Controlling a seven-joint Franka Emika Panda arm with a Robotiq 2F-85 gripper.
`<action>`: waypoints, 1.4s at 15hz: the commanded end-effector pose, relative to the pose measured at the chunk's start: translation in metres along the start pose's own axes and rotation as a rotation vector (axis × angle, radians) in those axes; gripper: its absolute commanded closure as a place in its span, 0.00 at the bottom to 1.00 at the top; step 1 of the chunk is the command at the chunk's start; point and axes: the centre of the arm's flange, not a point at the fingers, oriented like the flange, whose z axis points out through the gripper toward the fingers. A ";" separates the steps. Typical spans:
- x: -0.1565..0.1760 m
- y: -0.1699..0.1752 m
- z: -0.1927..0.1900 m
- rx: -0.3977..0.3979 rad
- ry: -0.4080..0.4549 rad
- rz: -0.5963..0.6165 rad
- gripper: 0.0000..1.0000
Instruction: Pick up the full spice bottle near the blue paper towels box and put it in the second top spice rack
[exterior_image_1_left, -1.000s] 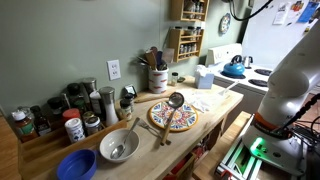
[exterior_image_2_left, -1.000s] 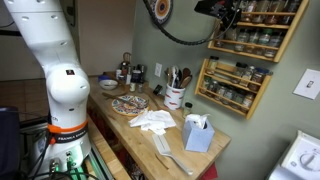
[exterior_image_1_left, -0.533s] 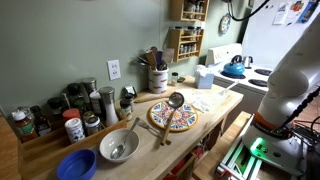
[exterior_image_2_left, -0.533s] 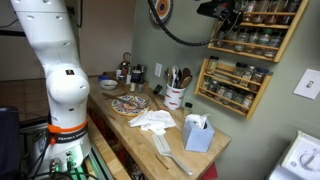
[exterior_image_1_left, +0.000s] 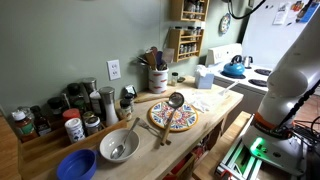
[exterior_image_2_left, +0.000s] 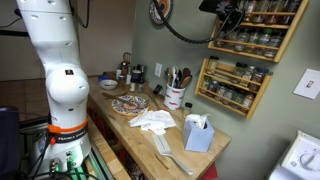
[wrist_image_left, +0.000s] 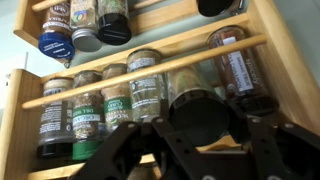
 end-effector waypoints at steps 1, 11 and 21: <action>0.011 0.006 0.000 -0.005 -0.050 -0.036 0.70; 0.029 0.002 0.000 0.002 -0.115 -0.140 0.70; 0.027 -0.001 0.011 0.010 -0.143 -0.221 0.70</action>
